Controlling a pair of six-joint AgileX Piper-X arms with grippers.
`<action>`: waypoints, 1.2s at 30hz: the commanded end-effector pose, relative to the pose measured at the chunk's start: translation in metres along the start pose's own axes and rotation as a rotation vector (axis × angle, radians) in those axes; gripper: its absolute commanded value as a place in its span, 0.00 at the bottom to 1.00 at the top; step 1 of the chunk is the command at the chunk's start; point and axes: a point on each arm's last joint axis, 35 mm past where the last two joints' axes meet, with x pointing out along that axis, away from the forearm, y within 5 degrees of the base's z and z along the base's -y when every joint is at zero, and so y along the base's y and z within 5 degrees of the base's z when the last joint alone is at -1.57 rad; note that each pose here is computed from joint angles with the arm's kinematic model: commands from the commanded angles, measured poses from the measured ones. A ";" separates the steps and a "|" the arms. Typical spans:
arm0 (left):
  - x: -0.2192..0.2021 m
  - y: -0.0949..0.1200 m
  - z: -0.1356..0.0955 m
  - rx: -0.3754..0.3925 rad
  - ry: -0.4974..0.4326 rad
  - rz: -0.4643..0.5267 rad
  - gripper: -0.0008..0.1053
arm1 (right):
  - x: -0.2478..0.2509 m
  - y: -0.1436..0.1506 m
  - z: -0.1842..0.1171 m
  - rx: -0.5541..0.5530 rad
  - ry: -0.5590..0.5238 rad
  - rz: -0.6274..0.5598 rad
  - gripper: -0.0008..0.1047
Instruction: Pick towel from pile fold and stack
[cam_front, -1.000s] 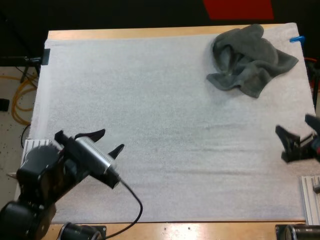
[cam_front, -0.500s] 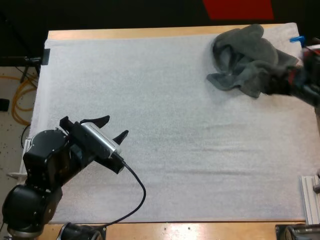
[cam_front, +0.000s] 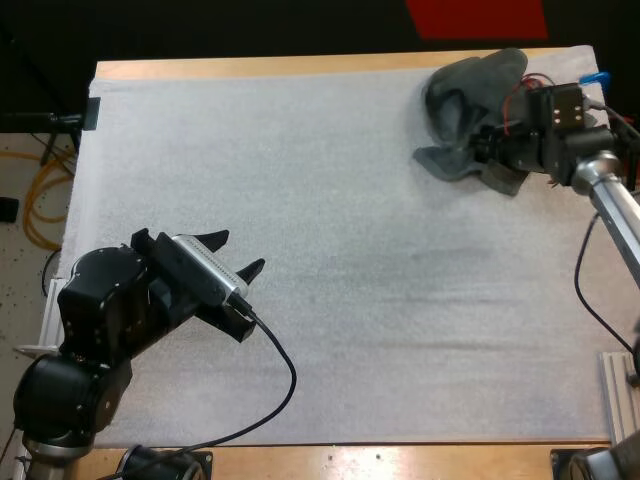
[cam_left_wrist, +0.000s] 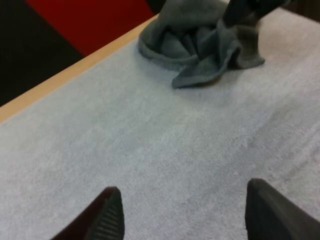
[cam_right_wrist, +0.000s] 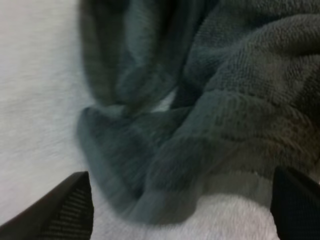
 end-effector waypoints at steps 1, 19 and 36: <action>-0.003 -0.002 0.004 -0.013 -0.027 -0.027 0.49 | 0.006 0.000 0.005 0.008 -0.013 -0.003 0.68; -0.003 -0.005 0.004 -0.024 -0.029 -0.093 0.49 | 0.065 -0.001 -0.005 0.171 0.033 0.139 0.01; -0.002 -0.005 0.009 -0.008 -0.065 -0.111 0.49 | -0.134 0.021 0.035 -0.169 -0.294 0.135 0.01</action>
